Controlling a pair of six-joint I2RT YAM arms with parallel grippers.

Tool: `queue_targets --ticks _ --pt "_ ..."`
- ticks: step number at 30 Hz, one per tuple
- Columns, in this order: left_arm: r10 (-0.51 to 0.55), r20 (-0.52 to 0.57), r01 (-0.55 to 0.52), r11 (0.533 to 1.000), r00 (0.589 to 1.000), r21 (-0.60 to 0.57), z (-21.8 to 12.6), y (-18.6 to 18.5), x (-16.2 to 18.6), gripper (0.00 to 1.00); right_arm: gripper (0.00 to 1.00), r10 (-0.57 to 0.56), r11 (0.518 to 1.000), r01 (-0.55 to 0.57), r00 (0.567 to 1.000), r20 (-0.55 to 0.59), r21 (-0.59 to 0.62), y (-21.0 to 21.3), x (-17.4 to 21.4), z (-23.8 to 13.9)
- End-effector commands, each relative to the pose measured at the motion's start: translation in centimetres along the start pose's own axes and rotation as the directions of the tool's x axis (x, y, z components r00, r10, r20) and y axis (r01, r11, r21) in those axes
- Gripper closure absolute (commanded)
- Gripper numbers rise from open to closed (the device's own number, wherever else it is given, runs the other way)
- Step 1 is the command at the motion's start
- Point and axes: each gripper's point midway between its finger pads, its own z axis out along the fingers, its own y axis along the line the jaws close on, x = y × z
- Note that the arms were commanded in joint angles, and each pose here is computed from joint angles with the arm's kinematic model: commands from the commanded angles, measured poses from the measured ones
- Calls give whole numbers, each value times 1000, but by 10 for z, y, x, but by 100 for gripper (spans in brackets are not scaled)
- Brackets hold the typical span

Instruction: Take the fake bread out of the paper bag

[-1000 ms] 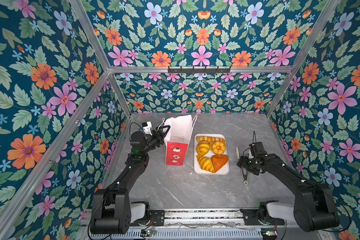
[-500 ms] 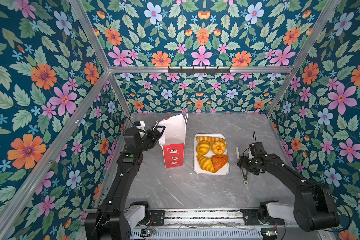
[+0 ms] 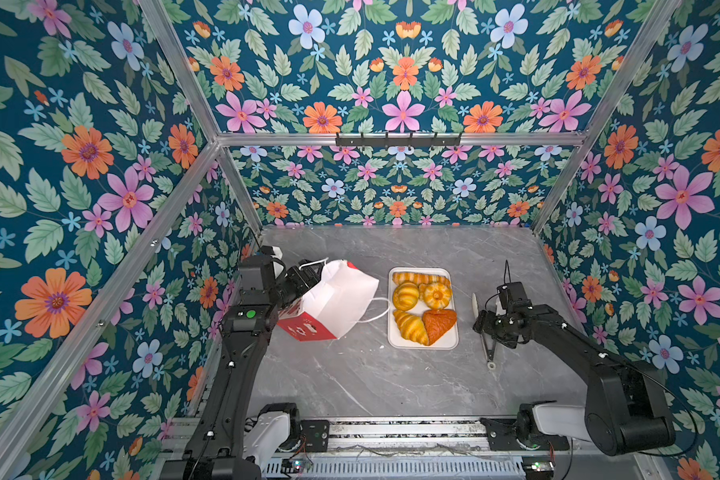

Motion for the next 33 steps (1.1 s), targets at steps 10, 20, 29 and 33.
queue_targets --ticks 10,20,29,33 --pt "-45 21 41 984 999 173 10 -32 -16 21 21 -111 992 116 991 79 -58 29 -7 -39" --pt "-68 36 59 977 997 207 8 -39 -21 22 21 -476 800 531 846 242 -280 178 32 -112" --pt "-85 26 76 969 996 237 11 -42 -20 20 22 -491 611 531 836 245 -587 298 77 -134" --pt "-86 30 76 967 996 244 10 -43 -20 19 22 -523 590 496 836 167 -636 321 100 -126"
